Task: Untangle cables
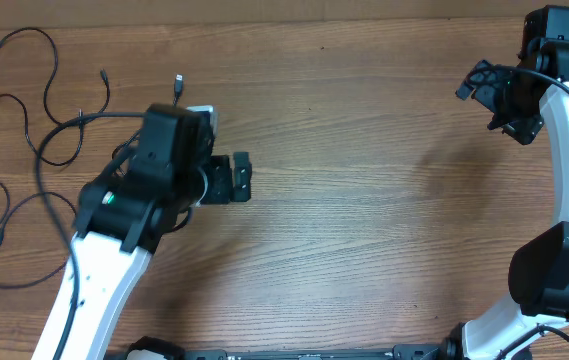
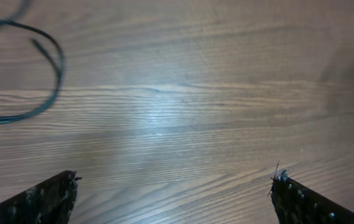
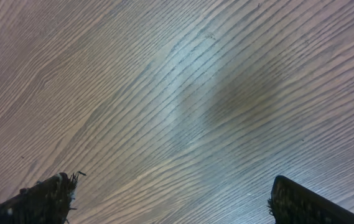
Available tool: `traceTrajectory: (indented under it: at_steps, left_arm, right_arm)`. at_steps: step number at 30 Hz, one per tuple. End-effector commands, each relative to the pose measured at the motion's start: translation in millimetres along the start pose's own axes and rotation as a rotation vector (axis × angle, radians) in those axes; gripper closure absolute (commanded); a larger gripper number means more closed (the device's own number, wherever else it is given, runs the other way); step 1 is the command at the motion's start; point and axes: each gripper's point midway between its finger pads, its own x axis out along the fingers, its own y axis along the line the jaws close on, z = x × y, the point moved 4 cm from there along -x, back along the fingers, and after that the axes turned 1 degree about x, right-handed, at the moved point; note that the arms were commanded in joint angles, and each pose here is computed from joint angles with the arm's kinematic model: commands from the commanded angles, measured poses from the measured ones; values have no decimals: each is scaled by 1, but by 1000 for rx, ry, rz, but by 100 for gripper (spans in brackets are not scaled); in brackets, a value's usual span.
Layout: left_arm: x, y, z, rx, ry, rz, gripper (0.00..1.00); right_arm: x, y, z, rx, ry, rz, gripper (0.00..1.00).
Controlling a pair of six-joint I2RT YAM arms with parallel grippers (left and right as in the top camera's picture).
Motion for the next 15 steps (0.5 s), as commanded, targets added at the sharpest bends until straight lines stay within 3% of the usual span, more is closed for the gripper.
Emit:
traceTrajectory:
  at_steps: [1,15]
  left_arm:
    - [-27,15,-2,-47,-88,91,0]
    - [-92,35,-34,-88,-255,132,1]
  right_arm:
    - [-7,0,2,-1,-22,4,0]
    - [-7,0,2,-1,-22,4,0]
